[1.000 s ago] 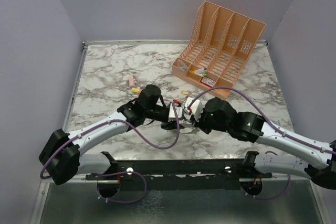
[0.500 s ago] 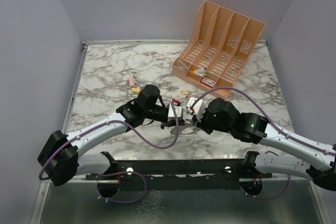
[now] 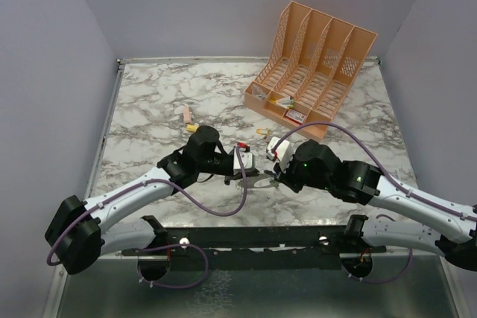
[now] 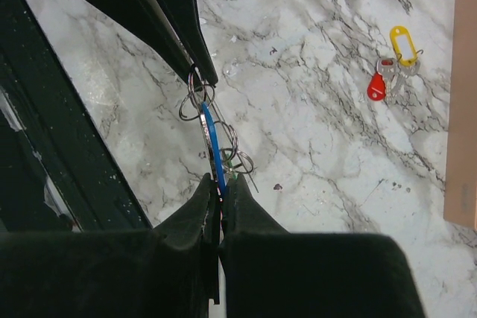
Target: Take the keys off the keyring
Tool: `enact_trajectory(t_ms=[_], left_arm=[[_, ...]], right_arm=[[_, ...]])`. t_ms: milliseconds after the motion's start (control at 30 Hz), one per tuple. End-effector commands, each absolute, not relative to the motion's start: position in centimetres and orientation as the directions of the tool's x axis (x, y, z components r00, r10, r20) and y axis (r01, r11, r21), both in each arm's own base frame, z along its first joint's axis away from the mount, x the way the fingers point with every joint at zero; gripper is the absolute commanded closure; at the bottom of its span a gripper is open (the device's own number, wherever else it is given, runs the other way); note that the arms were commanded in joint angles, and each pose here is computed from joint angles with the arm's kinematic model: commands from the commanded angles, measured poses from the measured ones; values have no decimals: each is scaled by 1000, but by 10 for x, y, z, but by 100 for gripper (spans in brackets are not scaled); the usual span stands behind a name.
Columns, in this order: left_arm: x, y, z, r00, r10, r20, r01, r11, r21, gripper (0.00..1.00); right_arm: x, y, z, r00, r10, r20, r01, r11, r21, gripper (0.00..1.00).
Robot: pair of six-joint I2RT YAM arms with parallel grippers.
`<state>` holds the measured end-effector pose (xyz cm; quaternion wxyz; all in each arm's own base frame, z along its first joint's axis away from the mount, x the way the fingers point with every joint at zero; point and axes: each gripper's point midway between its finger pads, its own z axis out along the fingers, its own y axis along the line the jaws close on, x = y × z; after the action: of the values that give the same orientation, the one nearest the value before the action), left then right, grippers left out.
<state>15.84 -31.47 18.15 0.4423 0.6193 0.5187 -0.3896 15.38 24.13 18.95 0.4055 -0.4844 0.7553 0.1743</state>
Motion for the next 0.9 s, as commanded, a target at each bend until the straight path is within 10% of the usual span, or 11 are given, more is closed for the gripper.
enact_trajectory(t_ms=[0,867], left_arm=[[167,-309,189,170,278,-946,984,9,179,100],[172,-308,233,48,42,-998,980,193,56,100]], right_arm=[[149,242,190,-282,-551,-785,-853,519,-58,100],[151,251,159,-437,-462,-772,-774,630,62,100]])
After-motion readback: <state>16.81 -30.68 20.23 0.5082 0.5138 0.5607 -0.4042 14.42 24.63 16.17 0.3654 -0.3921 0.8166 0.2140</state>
